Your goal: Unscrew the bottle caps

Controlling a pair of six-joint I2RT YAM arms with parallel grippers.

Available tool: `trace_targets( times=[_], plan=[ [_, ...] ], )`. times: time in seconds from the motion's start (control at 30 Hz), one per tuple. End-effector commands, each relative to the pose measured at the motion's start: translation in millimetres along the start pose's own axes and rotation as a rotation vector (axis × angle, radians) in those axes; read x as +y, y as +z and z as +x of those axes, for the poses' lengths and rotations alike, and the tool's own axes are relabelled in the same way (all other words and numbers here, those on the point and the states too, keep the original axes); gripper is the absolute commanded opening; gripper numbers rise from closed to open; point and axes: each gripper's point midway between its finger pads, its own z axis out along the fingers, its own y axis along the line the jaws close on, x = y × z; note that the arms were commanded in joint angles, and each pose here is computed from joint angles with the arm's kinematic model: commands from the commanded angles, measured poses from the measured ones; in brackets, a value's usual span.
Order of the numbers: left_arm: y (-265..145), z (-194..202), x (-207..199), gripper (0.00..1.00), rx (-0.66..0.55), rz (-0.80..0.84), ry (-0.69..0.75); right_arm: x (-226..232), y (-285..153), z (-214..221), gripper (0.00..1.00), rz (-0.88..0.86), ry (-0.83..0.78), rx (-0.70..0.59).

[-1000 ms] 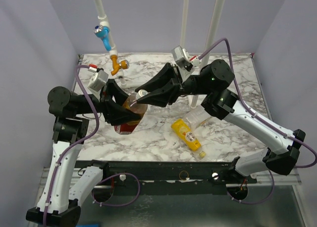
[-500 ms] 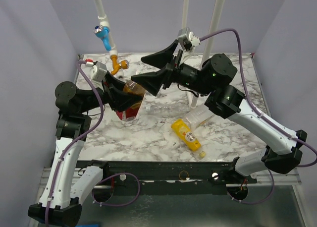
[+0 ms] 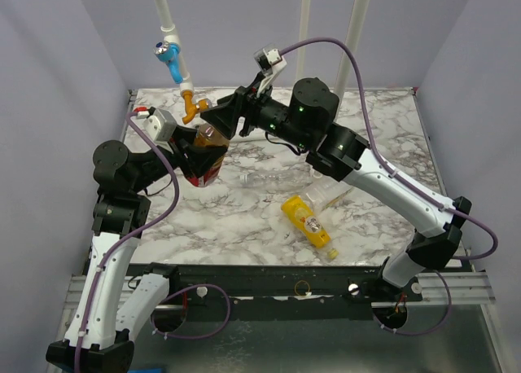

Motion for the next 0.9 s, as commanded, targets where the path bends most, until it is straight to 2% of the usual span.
trace_targets(
  times=[0.0,0.13,0.33,0.5,0.63,0.87],
  plan=[
    [-3,4,8,0.21,0.004,-0.044,0.026,6,0,-11,0.59,-0.002,0.027,-0.025],
    [-3,6,8,0.21,0.007,-0.044,0.026,6,1,-7,0.47,-0.006,0.037,-0.019],
    [-3,7,6,0.21,0.012,-0.03,0.014,6,0,-5,0.18,-0.01,0.043,-0.027],
    [-2,4,-7,0.21,0.017,0.026,-0.054,21,-8,-11,0.03,-0.101,0.012,-0.054],
    [-4,-3,-36,0.21,0.047,0.164,-0.17,59,-30,-20,0.0,-0.327,-0.088,-0.095],
    [-17,-14,-84,0.21,0.154,0.428,-0.418,139,-115,-10,0.01,-0.899,-0.26,-0.082]
  ],
)
